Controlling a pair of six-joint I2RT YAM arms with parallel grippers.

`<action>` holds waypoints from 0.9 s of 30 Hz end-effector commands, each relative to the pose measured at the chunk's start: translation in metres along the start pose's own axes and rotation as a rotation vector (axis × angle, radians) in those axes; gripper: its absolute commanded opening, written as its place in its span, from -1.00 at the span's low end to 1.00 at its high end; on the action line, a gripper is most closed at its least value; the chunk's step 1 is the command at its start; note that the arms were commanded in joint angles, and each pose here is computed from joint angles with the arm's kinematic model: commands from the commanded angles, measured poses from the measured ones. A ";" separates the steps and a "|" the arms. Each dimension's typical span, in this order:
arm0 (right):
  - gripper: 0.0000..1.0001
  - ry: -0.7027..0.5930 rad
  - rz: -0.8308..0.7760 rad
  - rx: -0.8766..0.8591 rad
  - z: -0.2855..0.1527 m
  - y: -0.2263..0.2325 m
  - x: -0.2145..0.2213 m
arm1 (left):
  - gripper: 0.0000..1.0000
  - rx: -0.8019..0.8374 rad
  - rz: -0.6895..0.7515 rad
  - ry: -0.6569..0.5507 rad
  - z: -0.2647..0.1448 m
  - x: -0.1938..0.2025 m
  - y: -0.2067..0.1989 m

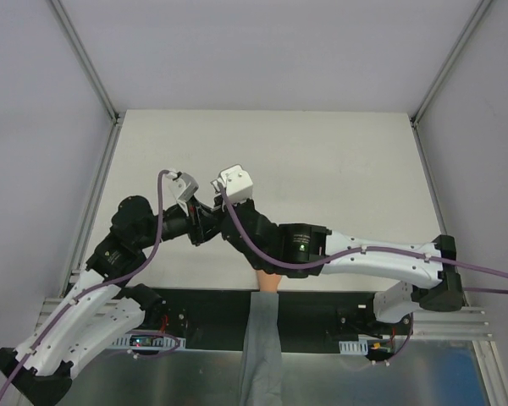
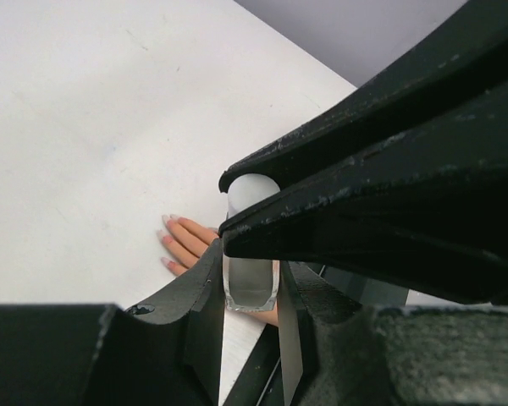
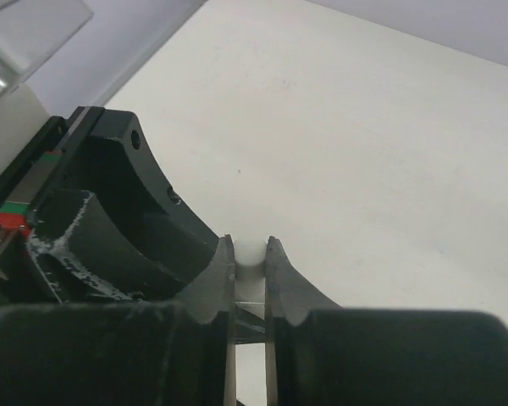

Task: Paint the nails

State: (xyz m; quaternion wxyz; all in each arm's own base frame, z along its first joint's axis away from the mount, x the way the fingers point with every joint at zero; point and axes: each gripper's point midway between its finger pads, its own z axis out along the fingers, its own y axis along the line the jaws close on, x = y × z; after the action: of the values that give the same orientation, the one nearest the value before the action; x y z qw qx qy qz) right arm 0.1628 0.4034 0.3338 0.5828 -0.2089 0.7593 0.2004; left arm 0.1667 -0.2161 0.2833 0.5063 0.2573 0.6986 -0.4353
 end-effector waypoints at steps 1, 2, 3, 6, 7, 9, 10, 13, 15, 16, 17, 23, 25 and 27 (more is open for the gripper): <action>-0.96 0.034 -0.037 -0.068 -0.018 0.014 0.004 | -1.00 -0.142 0.055 -0.149 0.002 -0.035 0.028; -0.91 0.035 -0.048 -0.093 -0.018 0.016 0.004 | -1.00 -0.113 0.058 -0.142 0.001 -0.032 0.022; -0.82 0.036 -0.060 -0.108 -0.020 0.016 0.003 | -1.00 -0.085 0.066 -0.153 -0.003 -0.032 0.015; -0.52 0.041 -0.076 -0.205 -0.026 0.018 -0.004 | -1.00 0.012 0.065 -0.134 -0.010 -0.016 -0.003; -0.46 0.048 -0.081 -0.254 -0.028 0.022 -0.004 | -1.00 0.038 0.063 -0.128 -0.012 -0.012 -0.008; -0.27 0.032 -0.076 -0.305 -0.039 0.019 -0.014 | -1.00 0.125 0.076 -0.121 -0.020 -0.005 -0.026; -0.21 0.036 -0.092 -0.347 -0.041 0.019 -0.013 | -1.00 0.159 0.075 -0.102 -0.022 0.004 -0.030; 0.15 0.036 -0.070 -0.486 -0.053 0.023 -0.021 | -1.00 0.263 0.080 -0.078 -0.031 0.016 -0.049; 0.31 0.045 -0.074 -0.597 -0.062 0.027 -0.019 | -1.00 0.302 0.072 -0.079 -0.037 0.018 -0.058; 0.34 0.060 -0.076 -0.693 -0.068 0.033 -0.017 | -1.00 0.327 0.069 -0.074 -0.040 0.018 -0.063; 0.37 0.072 -0.092 -0.756 -0.073 0.037 -0.013 | -1.00 0.343 0.061 -0.074 -0.043 0.017 -0.067; 0.39 0.100 -0.064 -1.104 -0.099 0.058 -0.009 | -1.00 0.471 0.076 -0.075 -0.059 0.012 -0.094; 0.34 0.100 -0.038 -1.174 -0.103 0.065 -0.010 | -1.00 0.495 0.083 -0.072 -0.063 0.010 -0.100; 0.23 0.104 -0.025 -1.211 -0.105 0.069 -0.011 | -1.00 0.512 0.086 -0.071 -0.066 0.009 -0.103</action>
State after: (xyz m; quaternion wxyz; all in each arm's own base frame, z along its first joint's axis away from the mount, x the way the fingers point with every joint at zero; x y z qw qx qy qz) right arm 0.0798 0.3982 0.3479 0.3720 -0.4801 0.6241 0.4915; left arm 0.0711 -0.2136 0.2902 0.4628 0.3585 0.5852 -0.5611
